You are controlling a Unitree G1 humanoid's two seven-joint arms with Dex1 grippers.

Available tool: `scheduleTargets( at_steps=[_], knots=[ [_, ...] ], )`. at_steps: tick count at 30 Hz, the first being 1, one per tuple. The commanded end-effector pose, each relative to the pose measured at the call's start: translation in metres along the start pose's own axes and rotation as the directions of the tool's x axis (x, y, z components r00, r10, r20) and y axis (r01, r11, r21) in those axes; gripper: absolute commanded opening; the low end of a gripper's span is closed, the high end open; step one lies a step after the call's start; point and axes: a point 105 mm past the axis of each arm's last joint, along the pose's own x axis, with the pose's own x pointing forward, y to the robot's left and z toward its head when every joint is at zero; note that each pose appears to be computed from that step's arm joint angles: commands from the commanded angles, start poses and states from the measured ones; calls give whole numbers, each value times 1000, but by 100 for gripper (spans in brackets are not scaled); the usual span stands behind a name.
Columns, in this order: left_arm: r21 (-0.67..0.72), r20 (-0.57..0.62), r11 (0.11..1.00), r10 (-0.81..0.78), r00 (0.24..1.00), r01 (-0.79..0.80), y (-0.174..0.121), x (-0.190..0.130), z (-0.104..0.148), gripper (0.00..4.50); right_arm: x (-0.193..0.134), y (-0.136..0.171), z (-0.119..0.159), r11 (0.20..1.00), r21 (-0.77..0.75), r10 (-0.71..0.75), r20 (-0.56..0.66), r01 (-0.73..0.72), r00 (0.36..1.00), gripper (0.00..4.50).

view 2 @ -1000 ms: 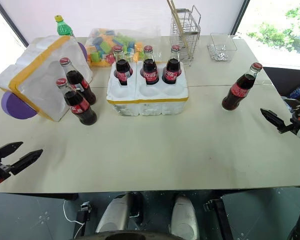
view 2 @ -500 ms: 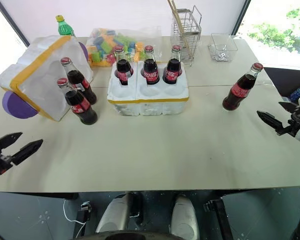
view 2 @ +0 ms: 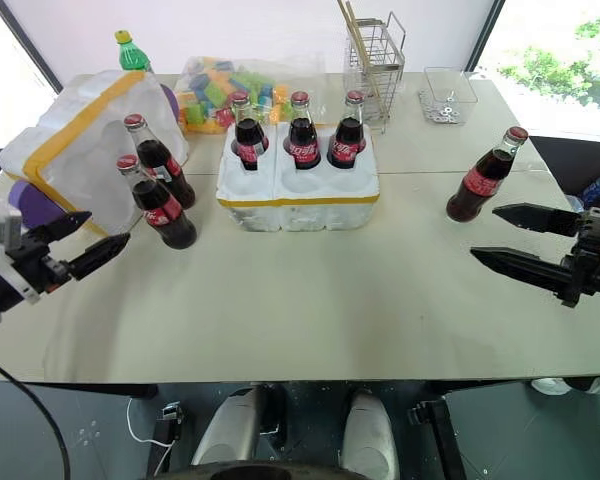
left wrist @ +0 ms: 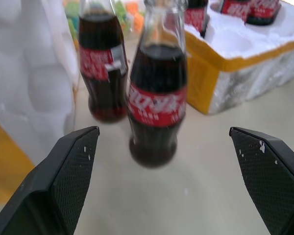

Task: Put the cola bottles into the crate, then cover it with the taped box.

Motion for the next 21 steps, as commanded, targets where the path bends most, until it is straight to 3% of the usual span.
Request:
scheduleTargets(
  at_steps=[1,11,21],
  knots=[
    [36,39,999,6,999,-8,3,16,4,445,19,27,25,990,-92,114,47,-110,992,450],
    [26,56,1000,13,998,-15,1,53,-8,445,54,51,34,965,-128,241,83,-230,967,450],
    [2,85,1000,-9,996,9,-7,84,-12,445,70,48,35,957,-157,257,81,-242,963,450]
  ],
)
